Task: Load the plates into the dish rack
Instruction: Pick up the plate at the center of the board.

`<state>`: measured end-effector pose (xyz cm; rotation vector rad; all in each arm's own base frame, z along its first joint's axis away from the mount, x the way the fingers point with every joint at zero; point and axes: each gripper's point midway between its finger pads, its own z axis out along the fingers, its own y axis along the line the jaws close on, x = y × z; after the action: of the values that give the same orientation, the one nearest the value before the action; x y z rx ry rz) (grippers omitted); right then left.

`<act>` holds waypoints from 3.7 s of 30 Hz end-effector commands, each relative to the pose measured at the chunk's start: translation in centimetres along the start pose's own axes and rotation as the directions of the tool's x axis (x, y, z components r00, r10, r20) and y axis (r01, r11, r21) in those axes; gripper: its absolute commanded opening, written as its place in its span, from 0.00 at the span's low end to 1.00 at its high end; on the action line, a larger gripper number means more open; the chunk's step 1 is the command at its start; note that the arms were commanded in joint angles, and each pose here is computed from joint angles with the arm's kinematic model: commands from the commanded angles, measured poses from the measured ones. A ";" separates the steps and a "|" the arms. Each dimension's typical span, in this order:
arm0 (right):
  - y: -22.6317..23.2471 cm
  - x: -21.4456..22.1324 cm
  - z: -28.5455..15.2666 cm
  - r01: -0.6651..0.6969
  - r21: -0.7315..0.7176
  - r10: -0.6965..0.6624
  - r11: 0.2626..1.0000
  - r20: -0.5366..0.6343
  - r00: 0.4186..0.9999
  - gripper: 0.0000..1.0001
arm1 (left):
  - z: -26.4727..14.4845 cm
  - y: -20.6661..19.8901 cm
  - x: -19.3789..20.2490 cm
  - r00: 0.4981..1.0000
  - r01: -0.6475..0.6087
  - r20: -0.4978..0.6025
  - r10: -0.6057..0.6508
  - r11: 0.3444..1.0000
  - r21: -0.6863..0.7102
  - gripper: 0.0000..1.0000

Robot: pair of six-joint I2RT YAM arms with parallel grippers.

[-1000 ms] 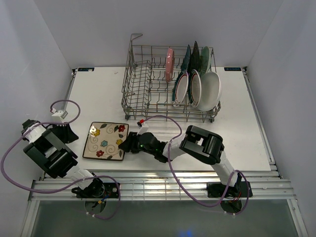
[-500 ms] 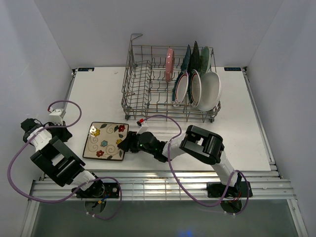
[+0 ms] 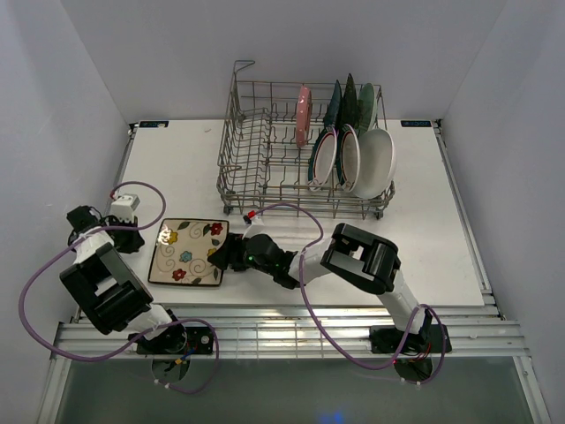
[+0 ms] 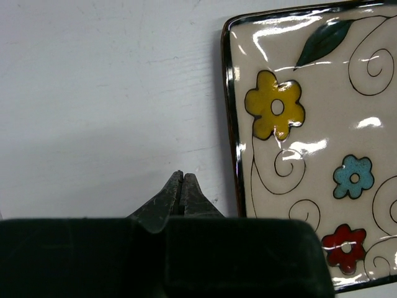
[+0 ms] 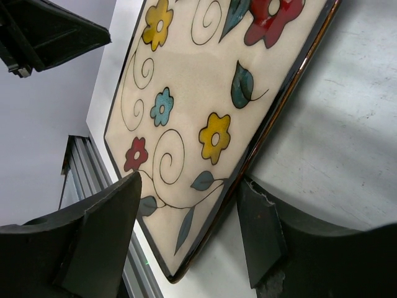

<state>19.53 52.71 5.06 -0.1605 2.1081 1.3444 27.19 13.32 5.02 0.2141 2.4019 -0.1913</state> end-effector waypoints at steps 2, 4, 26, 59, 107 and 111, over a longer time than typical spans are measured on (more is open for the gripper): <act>-0.6 0.2 0.7 0.002 0.031 -0.002 1.000 0.000 1.000 0.69 | 0.7 0.3 -1.1 0.999 -0.026 0.028 0.028 0.997 -0.073 0.00; -0.7 0.3 0.8 0.001 0.033 -0.001 0.999 -0.001 1.000 0.69 | 1.1 0.1 -1.1 0.999 -0.031 0.024 0.033 0.997 -0.076 0.00; -1.1 1.2 1.5 -0.016 0.040 0.017 0.999 -0.019 1.000 0.66 | 3.3 -4.0 0.5 0.996 -0.081 -0.033 0.080 0.997 -0.012 0.00; -0.4 0.7 0.8 0.008 0.063 -0.009 0.998 0.023 1.000 0.08 | 1.9 -8.9 0.1 0.992 -0.104 -0.065 0.112 0.988 0.119 0.00; 11.8 -14.5 -13.0 0.593 0.380 -0.701 0.709 0.290 0.652 0.08 | -7.2 -7.0 -11.4 0.932 0.068 0.363 -0.013 0.988 -0.139 0.83; 13.8 -15.9 -13.5 0.623 0.373 -0.725 0.688 0.307 0.617 0.08 | -7.2 -6.9 -11.4 0.928 0.077 0.372 -0.020 0.987 -0.138 0.83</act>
<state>19.63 44.23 19.71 -0.5749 1.7030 0.5322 29.35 6.47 17.88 0.0702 2.0735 -0.0827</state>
